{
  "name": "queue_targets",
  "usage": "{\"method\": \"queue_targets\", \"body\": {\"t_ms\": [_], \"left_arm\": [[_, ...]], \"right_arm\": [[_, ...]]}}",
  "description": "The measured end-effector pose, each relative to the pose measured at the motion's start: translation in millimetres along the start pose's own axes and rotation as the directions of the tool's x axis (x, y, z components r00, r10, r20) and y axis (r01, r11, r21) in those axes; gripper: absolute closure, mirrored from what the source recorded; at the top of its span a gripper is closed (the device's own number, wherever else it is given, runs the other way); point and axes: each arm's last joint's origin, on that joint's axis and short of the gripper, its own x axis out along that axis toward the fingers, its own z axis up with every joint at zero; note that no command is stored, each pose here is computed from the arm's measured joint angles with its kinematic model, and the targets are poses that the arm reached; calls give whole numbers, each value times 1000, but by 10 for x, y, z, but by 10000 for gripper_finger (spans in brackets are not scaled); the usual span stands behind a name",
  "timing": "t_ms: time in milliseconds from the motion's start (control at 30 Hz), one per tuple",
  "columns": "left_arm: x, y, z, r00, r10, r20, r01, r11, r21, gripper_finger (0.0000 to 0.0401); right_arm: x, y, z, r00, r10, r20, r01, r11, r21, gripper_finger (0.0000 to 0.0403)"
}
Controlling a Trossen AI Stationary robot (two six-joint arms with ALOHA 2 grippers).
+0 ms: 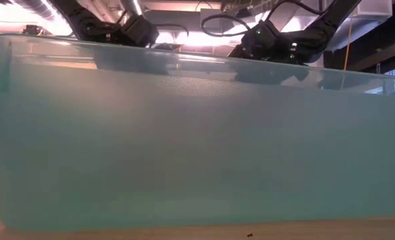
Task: Pick & Place Kitchen Items
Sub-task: Put the orange table knife into the green bin
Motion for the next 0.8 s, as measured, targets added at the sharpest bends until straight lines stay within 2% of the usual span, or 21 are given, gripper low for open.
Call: {"method": "queue_targets", "body": {"t_ms": [233, 367, 433, 500, 567, 700, 800], "left_arm": [[163, 15, -77, 1000, -10, 9, 10, 998, -58, 400], [171, -4, -66, 1000, -16, 18, 17, 997, -77, 400], [175, -18, -67, 1000, -21, 16, 22, 996, -83, 400], [178, -32, -65, 1000, -25, 16, 27, 996, -81, 400], [182, -45, -64, 999, -30, 15, 31, 996, -79, 400], [186, -60, -56, 999, -33, 21, 35, 997, -74, 400], [186, -60, -56, 999, -33, 21, 35, 997, -66, 400]], "right_arm": [[0, 6, -41, 999, -19, -49, 18, 999, -32, 163], [-9, -10, -109, 981, -125, -150, 122, 992, -29, 163], [-28, -43, -170, 943, -233, -237, 237, 971, -11, 163], [-61, -90, -232, 885, -340, -319, 361, 933, 7, 163], [-102, -122, -266, 841, -396, -369, 439, 898, 38, 163], [-193, -140, -216, 834, -412, -366, 477, 872, 106, 163], [-257, -137, -152, 840, -422, -342, 484, 867, 118, 163]]}}
